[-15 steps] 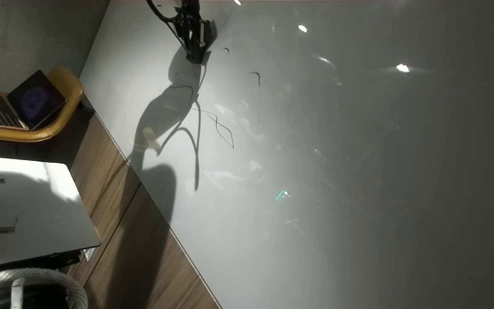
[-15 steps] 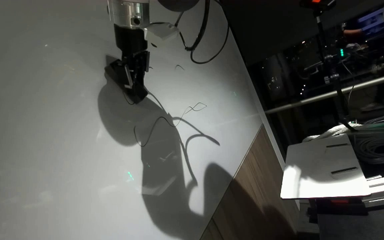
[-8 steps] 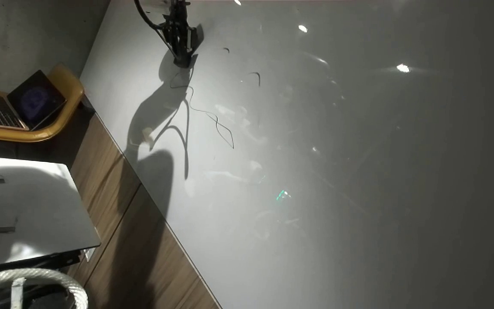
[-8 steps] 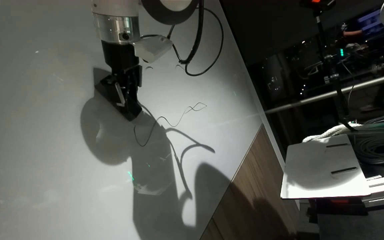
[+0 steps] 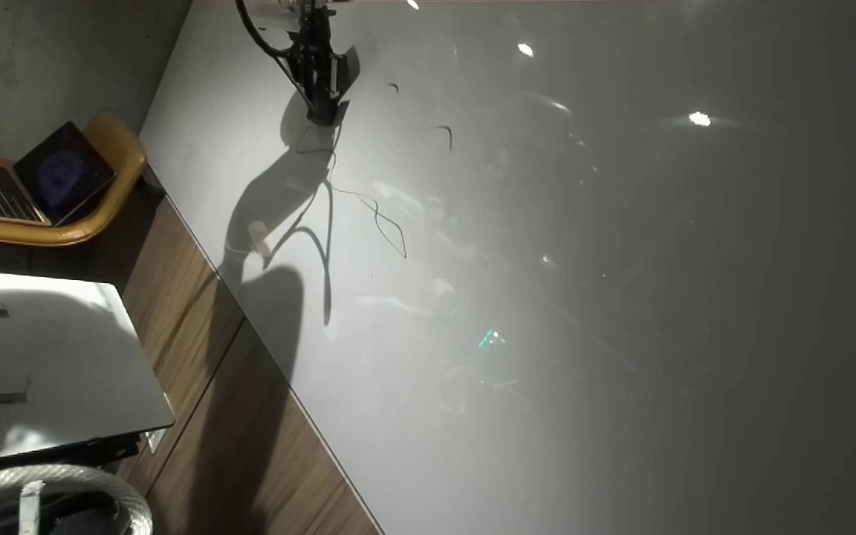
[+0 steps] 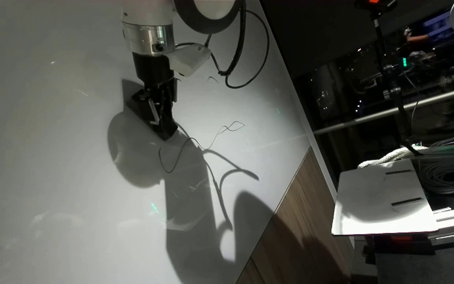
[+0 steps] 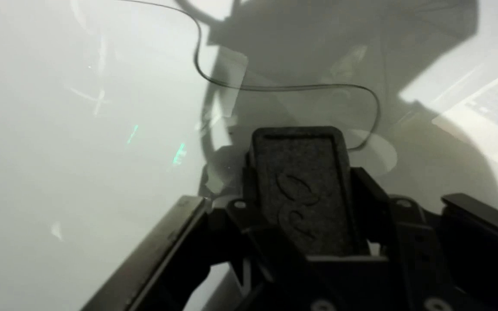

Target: Use the eraser to erase the board

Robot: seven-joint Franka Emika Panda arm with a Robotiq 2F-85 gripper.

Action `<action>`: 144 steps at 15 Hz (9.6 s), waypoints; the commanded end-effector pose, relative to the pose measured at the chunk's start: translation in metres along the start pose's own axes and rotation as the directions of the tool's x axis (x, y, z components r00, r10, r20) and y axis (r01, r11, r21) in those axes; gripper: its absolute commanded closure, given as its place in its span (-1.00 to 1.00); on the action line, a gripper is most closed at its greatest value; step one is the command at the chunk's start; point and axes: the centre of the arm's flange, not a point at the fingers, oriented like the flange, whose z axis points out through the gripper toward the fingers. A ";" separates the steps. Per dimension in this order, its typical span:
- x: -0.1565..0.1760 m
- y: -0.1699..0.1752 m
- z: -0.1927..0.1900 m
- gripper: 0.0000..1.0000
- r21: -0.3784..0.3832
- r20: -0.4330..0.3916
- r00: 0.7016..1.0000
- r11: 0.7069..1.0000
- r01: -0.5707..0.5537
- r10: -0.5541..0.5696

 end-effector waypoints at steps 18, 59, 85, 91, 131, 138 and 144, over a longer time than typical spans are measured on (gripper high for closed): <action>-0.091 0.396 0.026 0.40 -0.316 -0.031 0.937 0.886 -0.339 0.348; 0.003 -0.103 0.115 0.40 -0.028 0.200 0.980 0.999 0.020 -0.014; -0.169 0.369 0.116 0.40 -0.267 0.157 0.873 0.871 -0.413 0.462; -0.177 0.300 0.126 0.40 -0.170 0.153 0.892 0.901 -0.400 0.425; -0.084 0.217 0.108 0.40 -0.160 0.137 0.976 0.976 -0.148 0.171; -0.069 0.209 0.078 0.40 -0.205 0.118 0.988 0.976 -0.076 0.102; -0.085 0.202 0.066 0.40 -0.167 0.160 0.977 0.980 -0.110 0.138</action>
